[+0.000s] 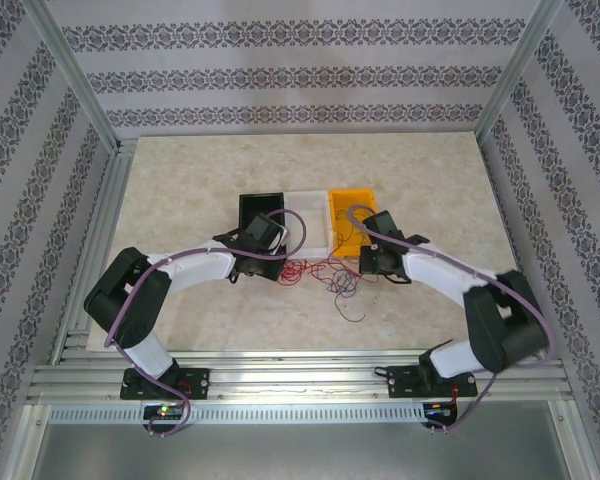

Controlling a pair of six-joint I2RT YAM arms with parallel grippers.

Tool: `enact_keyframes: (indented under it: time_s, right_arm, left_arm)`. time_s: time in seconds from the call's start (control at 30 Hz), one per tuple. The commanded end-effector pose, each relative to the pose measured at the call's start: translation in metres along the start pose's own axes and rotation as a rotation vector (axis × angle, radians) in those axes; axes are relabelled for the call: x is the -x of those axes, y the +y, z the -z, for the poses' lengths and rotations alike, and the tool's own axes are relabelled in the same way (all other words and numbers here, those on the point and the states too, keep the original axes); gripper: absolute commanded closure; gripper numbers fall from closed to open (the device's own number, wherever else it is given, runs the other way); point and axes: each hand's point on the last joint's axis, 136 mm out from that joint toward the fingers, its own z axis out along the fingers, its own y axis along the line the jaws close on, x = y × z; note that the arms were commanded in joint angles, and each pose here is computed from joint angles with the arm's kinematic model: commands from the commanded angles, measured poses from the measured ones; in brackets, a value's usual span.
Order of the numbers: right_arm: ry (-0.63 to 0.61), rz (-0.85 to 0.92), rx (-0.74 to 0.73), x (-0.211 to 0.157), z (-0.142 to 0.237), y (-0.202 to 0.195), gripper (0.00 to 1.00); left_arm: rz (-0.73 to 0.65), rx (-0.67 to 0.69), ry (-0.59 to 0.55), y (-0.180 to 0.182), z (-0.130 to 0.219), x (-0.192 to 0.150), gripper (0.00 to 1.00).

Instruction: Untangle the cables

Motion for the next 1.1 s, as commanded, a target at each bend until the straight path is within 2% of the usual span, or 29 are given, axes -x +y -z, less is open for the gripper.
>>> enact_keyframes:
  time_s: [0.0,0.23,0.47,0.6,0.7,0.8,0.97,1.07]
  right_arm:
    - [-0.068,-0.135,-0.104,0.003,0.021,-0.044,1.00]
    - [-0.215,-0.353,-0.147,0.020,0.068,-0.104,1.00]
    - [-0.315,-0.362,-0.226,0.043,0.111,-0.127,1.00]
    - [-0.343,-0.351,-0.217,0.055,0.123,-0.126,1.00]
    - [-0.356,-0.356,-0.242,0.059,0.130,-0.131,1.00]
    - [-0.353,-0.370,-0.257,0.060,0.132,-0.138,1.00]
    - [-0.334,-0.400,-0.253,0.061,0.131,-0.147,1.00]
    - [-0.347,-0.365,-0.164,0.071,0.131,-0.133,1.00]
  left_arm:
    - [0.066,0.205,-0.003,0.040,0.004,-0.013,1.00]
    - [0.153,0.358,-0.034,0.068,0.016,-0.020,1.00]
    - [0.262,0.547,-0.014,0.104,0.032,-0.036,1.00]
    - [0.322,0.657,-0.021,0.122,0.049,-0.043,1.00]
    - [0.421,0.739,-0.040,0.139,0.066,-0.055,1.00]
    - [0.547,0.771,-0.039,0.155,0.076,-0.074,1.00]
    - [0.675,0.784,-0.019,0.172,0.084,-0.093,1.00]
    - [0.648,0.768,-0.018,0.172,0.082,-0.088,1.00]
